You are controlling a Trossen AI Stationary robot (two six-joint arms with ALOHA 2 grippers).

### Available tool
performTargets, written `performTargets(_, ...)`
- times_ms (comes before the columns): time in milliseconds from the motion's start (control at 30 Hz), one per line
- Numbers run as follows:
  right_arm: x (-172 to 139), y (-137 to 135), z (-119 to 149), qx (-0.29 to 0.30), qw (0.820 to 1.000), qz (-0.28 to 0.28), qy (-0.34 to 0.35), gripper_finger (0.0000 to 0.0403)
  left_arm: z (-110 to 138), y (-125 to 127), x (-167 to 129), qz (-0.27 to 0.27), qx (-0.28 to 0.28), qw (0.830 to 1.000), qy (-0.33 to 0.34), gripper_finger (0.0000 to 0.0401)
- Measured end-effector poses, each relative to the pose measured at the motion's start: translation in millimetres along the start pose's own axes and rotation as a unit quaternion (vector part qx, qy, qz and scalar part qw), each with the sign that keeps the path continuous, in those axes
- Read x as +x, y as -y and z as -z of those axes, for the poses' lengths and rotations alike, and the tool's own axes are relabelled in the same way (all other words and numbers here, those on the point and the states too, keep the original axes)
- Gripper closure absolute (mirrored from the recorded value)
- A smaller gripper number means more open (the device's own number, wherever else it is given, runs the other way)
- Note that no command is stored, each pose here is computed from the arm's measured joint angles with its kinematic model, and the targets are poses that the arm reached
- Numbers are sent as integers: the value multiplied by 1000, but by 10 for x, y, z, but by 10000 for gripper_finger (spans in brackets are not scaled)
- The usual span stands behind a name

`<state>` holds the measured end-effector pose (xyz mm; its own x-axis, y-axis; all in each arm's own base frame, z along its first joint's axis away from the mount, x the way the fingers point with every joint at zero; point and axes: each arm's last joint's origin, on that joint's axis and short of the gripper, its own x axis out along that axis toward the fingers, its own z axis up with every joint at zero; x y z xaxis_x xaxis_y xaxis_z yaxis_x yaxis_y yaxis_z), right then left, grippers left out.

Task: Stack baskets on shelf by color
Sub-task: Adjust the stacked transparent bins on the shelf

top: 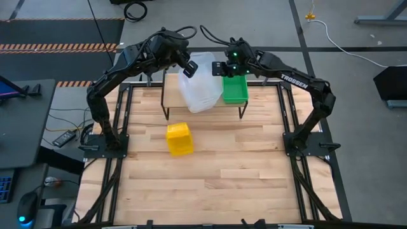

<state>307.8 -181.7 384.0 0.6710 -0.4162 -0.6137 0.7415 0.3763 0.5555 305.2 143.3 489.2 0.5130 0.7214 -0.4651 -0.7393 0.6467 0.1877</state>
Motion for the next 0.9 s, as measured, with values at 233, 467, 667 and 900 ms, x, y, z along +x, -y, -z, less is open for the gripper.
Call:
performTargets(233,-207,-43,-75,-20,1000,-5,-10,395,0,-1,-2,0,5,1000,0,307)
performTargets(467,-319,-67,-101,-38,999,3,-20,395,-4,-2,-3,0,4,1000,2,307)
performTargets(667,-185,-45,-60,-51,997,5,-53,389,-4,-1,-3,0,3,1000,2,307)
performTargets(900,19,-28,-38,-64,995,-1,-81,376,-2,12,-10,2,0,1000,2,307)
